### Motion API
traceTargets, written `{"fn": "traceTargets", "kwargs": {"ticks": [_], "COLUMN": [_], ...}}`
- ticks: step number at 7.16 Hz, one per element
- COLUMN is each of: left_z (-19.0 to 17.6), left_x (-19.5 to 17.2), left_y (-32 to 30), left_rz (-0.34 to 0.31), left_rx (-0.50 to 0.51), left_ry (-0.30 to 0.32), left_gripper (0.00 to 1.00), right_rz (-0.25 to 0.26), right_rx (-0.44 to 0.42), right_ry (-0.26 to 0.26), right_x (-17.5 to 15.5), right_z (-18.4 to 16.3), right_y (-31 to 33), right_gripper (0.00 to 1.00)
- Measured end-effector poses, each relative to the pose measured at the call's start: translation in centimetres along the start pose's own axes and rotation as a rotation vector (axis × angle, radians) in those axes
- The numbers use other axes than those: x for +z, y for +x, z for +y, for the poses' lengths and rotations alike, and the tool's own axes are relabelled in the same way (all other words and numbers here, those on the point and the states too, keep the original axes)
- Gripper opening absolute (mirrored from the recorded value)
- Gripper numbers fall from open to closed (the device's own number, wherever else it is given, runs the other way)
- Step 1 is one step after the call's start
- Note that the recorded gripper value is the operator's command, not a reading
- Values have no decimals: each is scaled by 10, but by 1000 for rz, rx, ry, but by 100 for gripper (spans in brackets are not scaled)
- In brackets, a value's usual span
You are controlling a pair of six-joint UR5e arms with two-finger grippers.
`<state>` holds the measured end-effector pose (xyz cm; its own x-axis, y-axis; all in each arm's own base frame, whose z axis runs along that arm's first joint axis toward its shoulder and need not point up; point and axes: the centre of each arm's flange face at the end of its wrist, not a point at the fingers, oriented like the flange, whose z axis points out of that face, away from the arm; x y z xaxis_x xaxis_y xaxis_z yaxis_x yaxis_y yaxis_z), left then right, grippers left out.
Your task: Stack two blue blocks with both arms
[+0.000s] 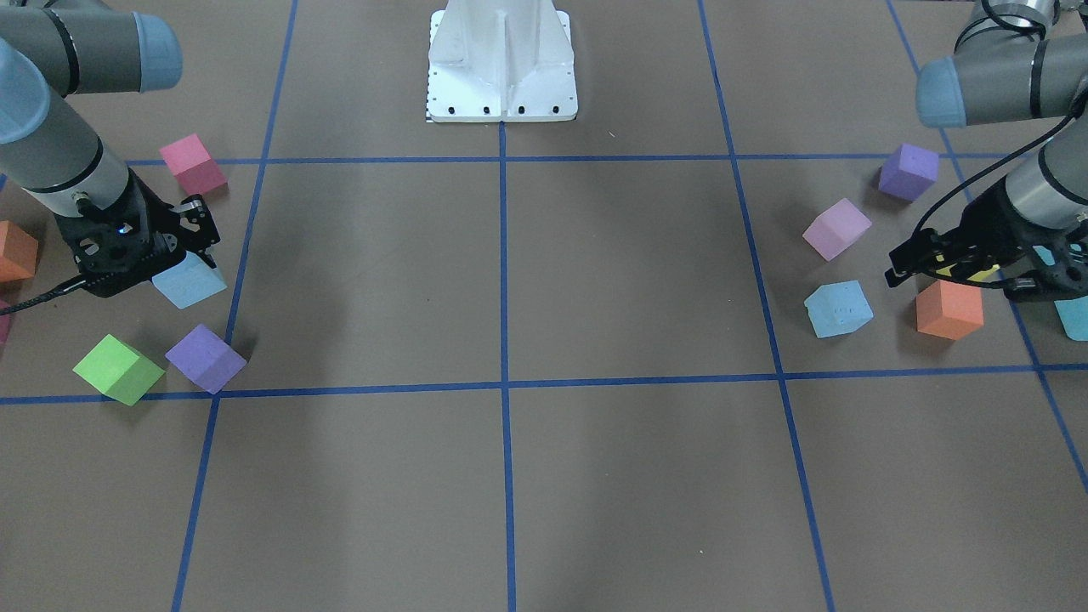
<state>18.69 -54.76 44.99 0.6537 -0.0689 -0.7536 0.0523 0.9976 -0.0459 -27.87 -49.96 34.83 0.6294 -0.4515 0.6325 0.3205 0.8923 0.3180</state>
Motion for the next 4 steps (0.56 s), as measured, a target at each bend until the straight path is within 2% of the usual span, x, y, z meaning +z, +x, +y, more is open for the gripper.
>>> {"fn": "traceTargets", "kwargs": {"ticks": [4], "left_z": [-19], "left_x": [44], "left_y": [1], "left_rz": [6], "left_rx": [-69], "left_ry": [13], "left_gripper": [99], "right_rz": [-62], "right_rx": [219], "right_ry": [14], "right_x": [-10], "right_z": [-14], "right_y": [-89], "right_gripper": [44]}}
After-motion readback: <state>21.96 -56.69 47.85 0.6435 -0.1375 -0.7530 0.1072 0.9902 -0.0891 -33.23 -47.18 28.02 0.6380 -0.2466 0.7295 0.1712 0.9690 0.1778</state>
